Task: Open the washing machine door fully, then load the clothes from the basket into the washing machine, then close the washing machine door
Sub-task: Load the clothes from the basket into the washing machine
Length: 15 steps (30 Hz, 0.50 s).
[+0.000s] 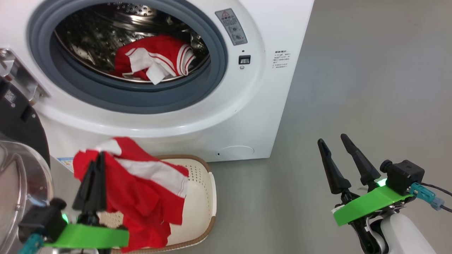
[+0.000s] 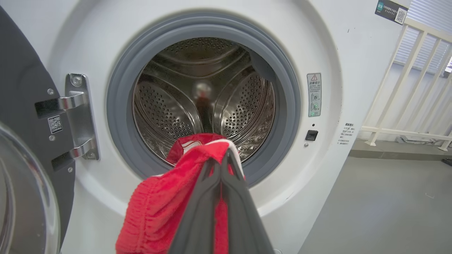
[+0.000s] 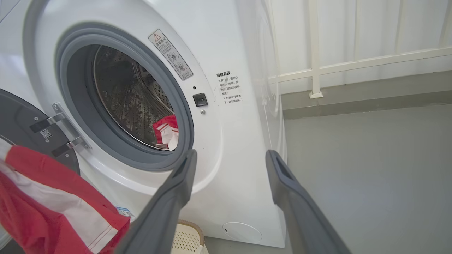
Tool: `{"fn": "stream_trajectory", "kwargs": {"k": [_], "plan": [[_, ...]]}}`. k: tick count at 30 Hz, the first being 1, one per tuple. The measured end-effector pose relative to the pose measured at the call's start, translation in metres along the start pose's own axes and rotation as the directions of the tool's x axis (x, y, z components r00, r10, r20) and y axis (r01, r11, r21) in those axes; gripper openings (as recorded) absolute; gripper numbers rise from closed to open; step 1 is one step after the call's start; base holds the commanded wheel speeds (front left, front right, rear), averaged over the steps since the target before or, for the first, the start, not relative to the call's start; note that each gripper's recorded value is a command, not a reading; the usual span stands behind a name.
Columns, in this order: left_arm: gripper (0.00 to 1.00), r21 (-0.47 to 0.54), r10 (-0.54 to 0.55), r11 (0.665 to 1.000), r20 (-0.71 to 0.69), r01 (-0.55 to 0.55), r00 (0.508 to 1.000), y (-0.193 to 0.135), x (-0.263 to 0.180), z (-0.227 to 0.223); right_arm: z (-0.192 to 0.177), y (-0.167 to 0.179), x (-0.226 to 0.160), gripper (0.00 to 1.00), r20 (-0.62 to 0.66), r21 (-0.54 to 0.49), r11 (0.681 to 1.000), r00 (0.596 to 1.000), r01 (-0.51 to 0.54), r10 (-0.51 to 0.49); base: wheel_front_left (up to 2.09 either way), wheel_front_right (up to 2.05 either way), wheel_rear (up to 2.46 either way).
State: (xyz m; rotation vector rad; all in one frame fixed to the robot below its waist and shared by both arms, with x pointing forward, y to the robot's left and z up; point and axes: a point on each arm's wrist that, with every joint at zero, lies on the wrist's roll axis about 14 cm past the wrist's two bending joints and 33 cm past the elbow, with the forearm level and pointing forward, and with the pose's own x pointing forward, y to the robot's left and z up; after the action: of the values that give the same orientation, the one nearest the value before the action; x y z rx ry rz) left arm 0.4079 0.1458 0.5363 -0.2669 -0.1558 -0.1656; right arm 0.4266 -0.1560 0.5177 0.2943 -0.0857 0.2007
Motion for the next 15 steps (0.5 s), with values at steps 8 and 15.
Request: {"fn": "stream_trajectory", "kwargs": {"k": [8,15], "plan": [[0.0,0.02,-0.04,0.999,0.093,0.038,0.995,-0.004,0.041,0.023,-0.014,-0.006,0.004,1.0,-0.031,0.01,1.0,0.999,0.014,-0.014,0.0,0.0,0.0],[0.0,0.043,-0.068,0.997,0.157,0.062,0.985,-0.003,0.084,0.037,-0.023,-0.014,0.014,1.0,-0.045,0.015,0.999,0.999,0.032,-0.031,0.0,0.0,0.0]]}}
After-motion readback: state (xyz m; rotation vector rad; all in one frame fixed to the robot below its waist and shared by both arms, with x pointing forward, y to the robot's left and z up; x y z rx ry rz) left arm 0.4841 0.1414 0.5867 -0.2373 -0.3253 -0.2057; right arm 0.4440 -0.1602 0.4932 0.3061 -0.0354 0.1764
